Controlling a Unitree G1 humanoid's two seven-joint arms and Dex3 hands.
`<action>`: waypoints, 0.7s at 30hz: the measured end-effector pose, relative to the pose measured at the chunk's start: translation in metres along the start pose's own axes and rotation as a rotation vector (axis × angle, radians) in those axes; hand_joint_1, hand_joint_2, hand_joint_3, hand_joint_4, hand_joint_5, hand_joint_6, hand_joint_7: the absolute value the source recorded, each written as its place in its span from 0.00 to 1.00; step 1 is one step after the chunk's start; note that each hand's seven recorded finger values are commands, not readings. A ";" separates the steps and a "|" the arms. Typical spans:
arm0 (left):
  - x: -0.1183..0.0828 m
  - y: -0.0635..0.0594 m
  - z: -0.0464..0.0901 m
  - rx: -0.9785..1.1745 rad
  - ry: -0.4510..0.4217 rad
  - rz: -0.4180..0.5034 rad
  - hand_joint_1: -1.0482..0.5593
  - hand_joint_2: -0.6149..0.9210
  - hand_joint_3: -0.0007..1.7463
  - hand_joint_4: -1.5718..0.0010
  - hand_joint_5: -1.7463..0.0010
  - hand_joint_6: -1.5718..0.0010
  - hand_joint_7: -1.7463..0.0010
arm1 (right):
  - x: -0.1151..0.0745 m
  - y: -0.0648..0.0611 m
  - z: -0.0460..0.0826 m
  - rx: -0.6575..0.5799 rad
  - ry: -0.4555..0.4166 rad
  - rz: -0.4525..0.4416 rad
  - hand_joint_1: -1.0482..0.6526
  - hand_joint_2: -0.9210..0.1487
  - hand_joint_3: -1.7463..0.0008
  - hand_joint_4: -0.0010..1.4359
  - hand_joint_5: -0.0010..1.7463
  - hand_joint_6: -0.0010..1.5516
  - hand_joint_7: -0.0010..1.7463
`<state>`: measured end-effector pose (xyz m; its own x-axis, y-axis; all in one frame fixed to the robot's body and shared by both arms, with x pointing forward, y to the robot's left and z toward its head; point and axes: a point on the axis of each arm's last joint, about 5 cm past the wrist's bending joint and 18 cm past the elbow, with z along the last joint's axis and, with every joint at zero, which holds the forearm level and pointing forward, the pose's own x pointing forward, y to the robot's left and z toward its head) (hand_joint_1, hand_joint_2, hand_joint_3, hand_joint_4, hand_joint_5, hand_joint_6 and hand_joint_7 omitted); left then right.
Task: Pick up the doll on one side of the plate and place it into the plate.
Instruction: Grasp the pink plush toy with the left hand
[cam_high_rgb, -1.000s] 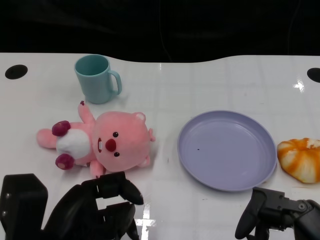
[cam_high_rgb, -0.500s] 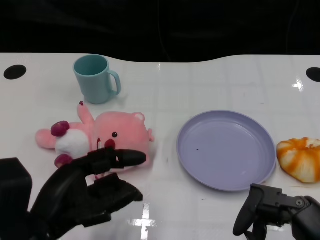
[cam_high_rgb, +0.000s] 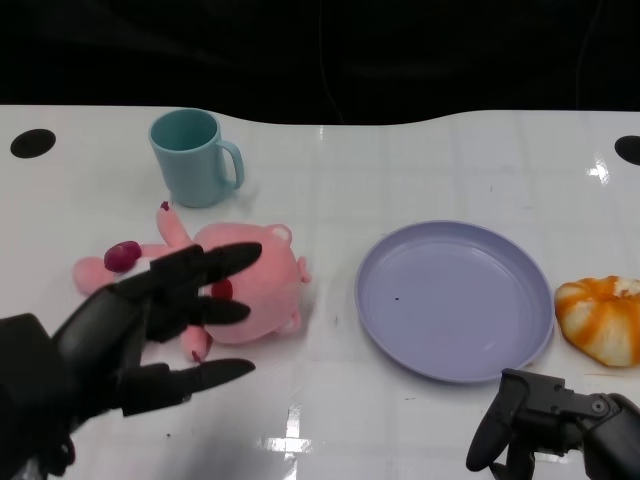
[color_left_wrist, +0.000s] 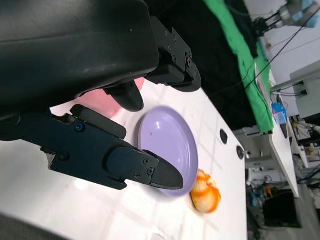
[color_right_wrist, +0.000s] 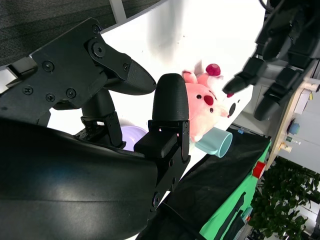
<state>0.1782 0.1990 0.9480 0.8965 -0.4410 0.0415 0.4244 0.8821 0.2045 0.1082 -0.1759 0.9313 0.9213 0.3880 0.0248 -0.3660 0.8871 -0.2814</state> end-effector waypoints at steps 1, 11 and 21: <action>0.001 0.003 0.003 0.039 -0.009 0.005 0.29 1.00 0.03 0.98 0.58 0.83 0.95 | 0.000 0.000 0.000 0.000 0.000 -0.001 0.57 0.36 0.36 0.45 0.96 0.39 0.77; 0.013 0.021 0.019 0.417 0.004 0.031 0.25 0.99 0.01 1.00 0.68 0.85 0.98 | 0.000 0.000 0.000 -0.003 0.003 -0.002 0.56 0.36 0.37 0.46 0.96 0.40 0.76; 0.027 0.027 0.030 0.821 0.095 0.010 0.25 0.97 0.00 1.00 0.79 0.85 0.99 | -0.001 0.000 0.000 -0.002 0.003 -0.002 0.55 0.36 0.37 0.46 0.95 0.40 0.77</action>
<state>0.2097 0.2060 0.9835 0.9224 -0.3853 -0.0284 0.2216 0.4675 0.8558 0.1075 -0.1762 0.9313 0.9226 0.3852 0.0221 -0.3637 0.8874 -0.2833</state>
